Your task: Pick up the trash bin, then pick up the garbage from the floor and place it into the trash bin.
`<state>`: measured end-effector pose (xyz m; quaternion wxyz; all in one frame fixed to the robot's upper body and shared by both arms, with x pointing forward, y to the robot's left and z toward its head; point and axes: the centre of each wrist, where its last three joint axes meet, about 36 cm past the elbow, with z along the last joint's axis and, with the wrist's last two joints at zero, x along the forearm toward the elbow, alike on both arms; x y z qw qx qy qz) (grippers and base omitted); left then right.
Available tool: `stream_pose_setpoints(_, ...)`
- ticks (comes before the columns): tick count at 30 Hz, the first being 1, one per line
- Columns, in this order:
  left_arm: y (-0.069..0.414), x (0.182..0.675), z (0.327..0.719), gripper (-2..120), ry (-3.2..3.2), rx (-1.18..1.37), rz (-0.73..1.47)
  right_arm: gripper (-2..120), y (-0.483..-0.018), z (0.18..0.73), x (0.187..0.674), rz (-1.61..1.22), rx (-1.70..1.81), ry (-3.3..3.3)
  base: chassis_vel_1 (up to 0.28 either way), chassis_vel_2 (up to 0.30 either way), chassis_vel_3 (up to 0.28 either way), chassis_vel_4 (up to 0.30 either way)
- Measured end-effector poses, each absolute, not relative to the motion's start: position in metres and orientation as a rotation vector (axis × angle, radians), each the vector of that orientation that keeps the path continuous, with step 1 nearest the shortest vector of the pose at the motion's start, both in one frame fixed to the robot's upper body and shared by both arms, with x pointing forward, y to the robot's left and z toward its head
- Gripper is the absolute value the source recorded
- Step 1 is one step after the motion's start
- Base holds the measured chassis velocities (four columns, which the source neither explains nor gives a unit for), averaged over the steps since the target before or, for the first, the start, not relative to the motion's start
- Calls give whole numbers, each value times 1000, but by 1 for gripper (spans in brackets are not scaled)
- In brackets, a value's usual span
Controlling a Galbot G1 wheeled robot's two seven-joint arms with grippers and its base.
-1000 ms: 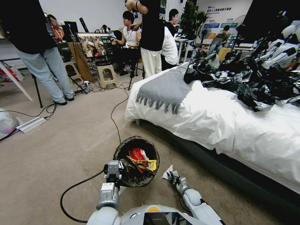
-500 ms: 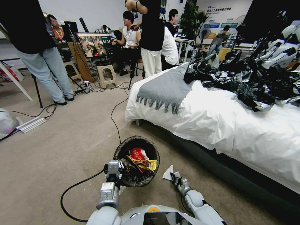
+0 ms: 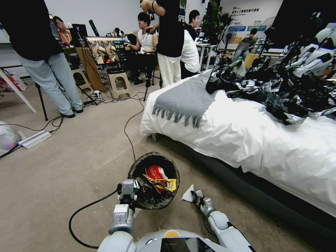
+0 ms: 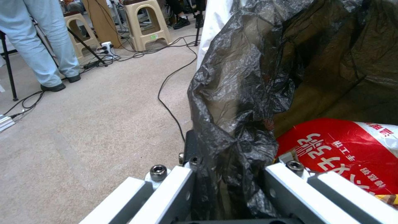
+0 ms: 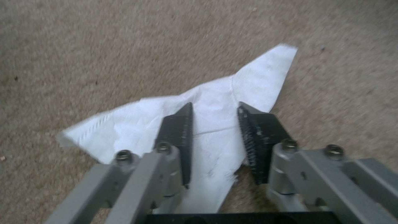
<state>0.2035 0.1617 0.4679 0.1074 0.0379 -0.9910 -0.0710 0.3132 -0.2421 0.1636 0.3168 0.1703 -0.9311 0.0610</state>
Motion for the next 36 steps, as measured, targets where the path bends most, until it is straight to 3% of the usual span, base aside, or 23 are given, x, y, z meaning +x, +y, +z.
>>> stream_pose_setpoints(2, 162, 203, 468, 0, -2916, 112, -210, 41, -241, 161, 313, 160, 446, -2448, 0, 0, 0, 0)
stream_pose_setpoints(5, 162, 203, 468, 0, -2916, 113, -210, 57, -242, 155, 314, 161, 436, -2442, 0, 0, 0, 0)
stream_pose_setpoints(11, 161, 203, 468, 0, -2917, 110, -208, 62, -245, 145, 311, 162, 424, -2438, 0, 0, 0, 0)
stream_pose_setpoints(22, 161, 203, 469, 0, -2918, 109, -207, 44, -250, 137, 311, 168, 436, -2441, 0, 0, 0, 0)
stream_pose_setpoints(36, 159, 203, 469, 0, -2920, 104, -200, 9, -248, 139, 313, 189, 449, -2451, 0, 0, 0, 0)
